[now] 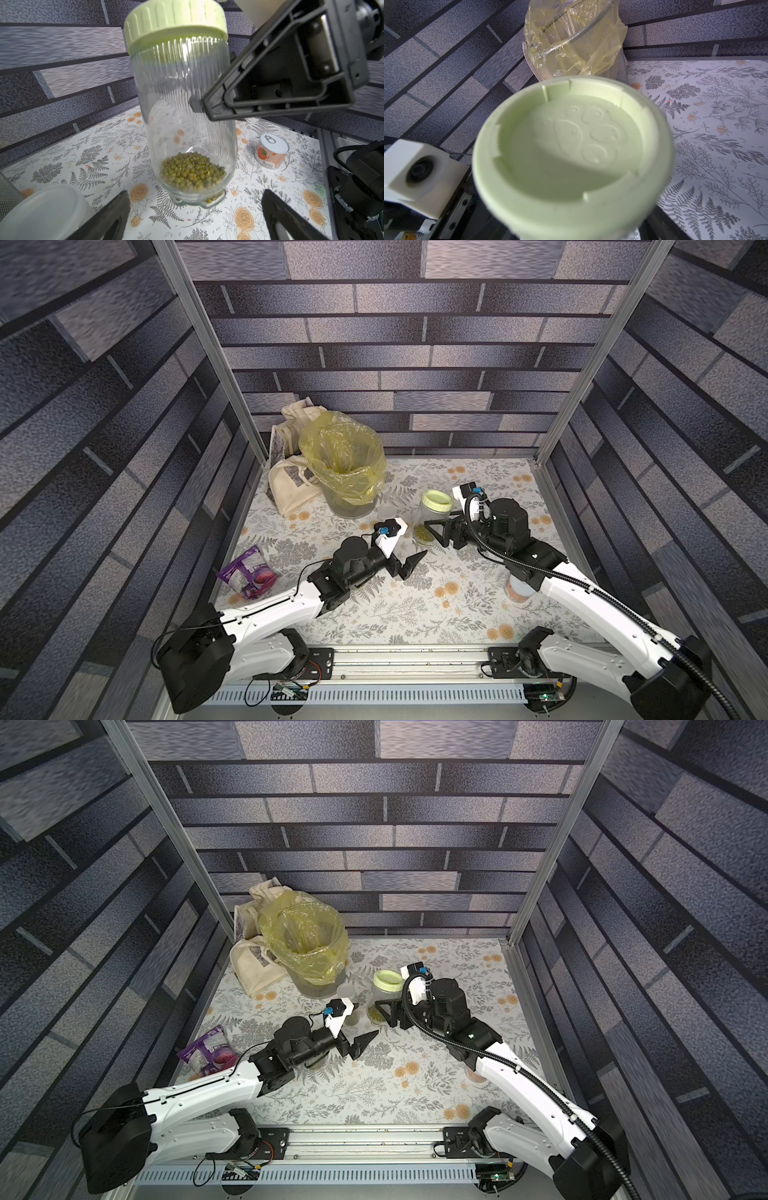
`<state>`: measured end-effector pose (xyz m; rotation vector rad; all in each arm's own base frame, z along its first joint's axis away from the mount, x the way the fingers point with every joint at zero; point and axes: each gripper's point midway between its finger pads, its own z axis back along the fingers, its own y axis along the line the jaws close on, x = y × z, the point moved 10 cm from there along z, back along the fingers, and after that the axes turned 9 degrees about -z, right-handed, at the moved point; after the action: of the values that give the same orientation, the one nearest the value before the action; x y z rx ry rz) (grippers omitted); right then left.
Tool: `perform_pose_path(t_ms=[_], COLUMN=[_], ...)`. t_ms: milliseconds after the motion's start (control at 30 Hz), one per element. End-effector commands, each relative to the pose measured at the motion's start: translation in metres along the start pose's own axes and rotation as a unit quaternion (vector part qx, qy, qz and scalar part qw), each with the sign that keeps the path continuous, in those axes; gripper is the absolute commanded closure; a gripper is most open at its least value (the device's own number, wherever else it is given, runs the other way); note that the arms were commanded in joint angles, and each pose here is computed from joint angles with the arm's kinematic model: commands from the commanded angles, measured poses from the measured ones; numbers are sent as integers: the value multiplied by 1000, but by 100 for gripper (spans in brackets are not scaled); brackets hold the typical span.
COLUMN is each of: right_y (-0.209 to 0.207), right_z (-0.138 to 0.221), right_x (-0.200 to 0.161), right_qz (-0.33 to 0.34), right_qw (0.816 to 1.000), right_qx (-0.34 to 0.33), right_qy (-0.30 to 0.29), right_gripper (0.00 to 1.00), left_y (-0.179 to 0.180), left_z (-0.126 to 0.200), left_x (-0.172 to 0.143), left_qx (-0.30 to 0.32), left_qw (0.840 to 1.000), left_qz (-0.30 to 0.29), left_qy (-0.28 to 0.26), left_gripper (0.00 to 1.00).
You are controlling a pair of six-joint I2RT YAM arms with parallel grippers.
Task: Empty moldy mung beans from jars
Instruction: Pick up the jar from the center of the board.
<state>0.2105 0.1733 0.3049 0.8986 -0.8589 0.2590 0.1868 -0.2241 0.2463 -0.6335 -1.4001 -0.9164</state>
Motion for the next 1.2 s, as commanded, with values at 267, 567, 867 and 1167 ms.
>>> perform_pose_path(t_ms=[267, 567, 867, 1167], right_y=[14, 13, 11, 11], right_z=[10, 8, 7, 7], right_x=[20, 19, 16, 17], right_qz=[-7, -21, -20, -17], right_qw=[994, 993, 992, 992], right_qx=[83, 97, 100, 100], right_qy=[-70, -69, -67, -73], right_gripper=[49, 49, 49, 50], left_y=[7, 9, 12, 11], left_z=[-24, -41, -49, -52], left_x=[32, 38, 38, 32], left_qx=[7, -2, 1, -10], left_qw=[997, 997, 998, 999], left_qz=[-6, 9, 13, 21], left_qy=[-76, -74, -64, -35], left_gripper=[0, 0, 0, 0])
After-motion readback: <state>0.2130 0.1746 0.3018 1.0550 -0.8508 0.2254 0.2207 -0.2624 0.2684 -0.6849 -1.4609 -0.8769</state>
